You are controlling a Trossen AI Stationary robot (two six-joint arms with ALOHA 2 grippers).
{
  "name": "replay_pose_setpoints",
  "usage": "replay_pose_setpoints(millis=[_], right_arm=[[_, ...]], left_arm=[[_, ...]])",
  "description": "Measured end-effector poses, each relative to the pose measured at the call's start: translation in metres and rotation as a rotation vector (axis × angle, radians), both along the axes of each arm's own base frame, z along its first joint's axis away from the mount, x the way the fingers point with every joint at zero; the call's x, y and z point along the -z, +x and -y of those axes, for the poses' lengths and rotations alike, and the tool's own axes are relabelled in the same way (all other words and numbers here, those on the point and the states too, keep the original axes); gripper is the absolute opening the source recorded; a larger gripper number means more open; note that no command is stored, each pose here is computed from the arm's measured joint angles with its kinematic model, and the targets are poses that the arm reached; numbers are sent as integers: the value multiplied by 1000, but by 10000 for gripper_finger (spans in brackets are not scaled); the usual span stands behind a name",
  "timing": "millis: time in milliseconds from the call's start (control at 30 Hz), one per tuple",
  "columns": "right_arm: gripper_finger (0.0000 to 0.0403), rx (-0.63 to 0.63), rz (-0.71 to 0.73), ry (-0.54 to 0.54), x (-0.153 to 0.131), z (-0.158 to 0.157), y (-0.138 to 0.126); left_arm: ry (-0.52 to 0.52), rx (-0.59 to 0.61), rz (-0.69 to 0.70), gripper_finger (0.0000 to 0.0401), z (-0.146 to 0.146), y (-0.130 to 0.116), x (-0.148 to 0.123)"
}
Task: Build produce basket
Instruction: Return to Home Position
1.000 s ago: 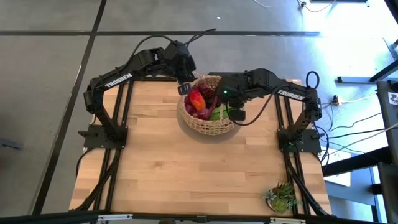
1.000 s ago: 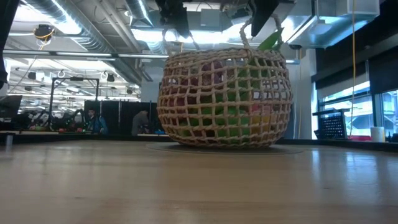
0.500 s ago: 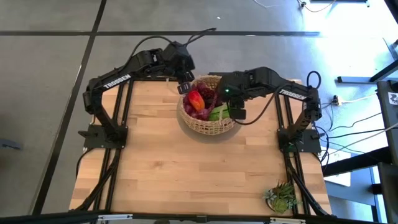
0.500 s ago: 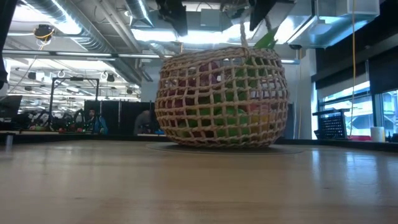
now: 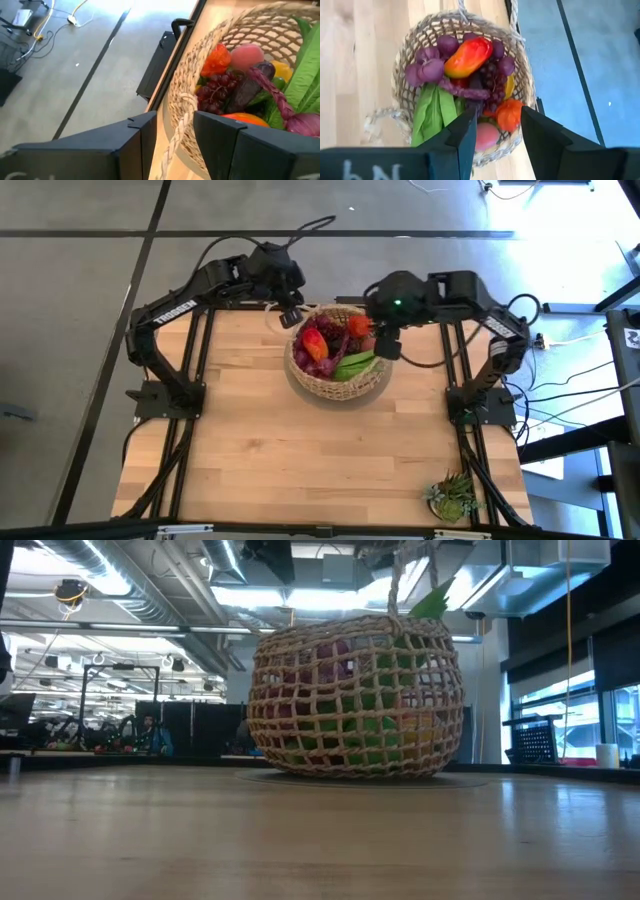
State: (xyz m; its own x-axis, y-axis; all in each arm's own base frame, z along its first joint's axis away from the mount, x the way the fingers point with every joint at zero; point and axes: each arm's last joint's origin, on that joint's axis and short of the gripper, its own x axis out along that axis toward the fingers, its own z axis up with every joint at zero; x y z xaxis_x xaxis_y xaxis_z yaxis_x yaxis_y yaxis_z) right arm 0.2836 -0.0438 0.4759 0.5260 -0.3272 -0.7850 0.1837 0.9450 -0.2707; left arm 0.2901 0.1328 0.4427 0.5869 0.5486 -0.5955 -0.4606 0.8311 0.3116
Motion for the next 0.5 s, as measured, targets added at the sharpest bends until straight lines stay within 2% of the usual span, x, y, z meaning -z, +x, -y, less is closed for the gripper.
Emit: replay_pose_setpoints(millis=[300, 400, 500], right_arm=[[139, 87, 117, 45, -22, -4, -36], [99, 89, 159, 57, -31, -7, -52], [32, 32, 197, 59, -41, -10, -71]], left_arm=[[37, -25, 91, 113, 14, -33, -28], [26, -50, 117, 86, 20, -50, -36], [23, -56, 133, 41, 29, -70, -45]])
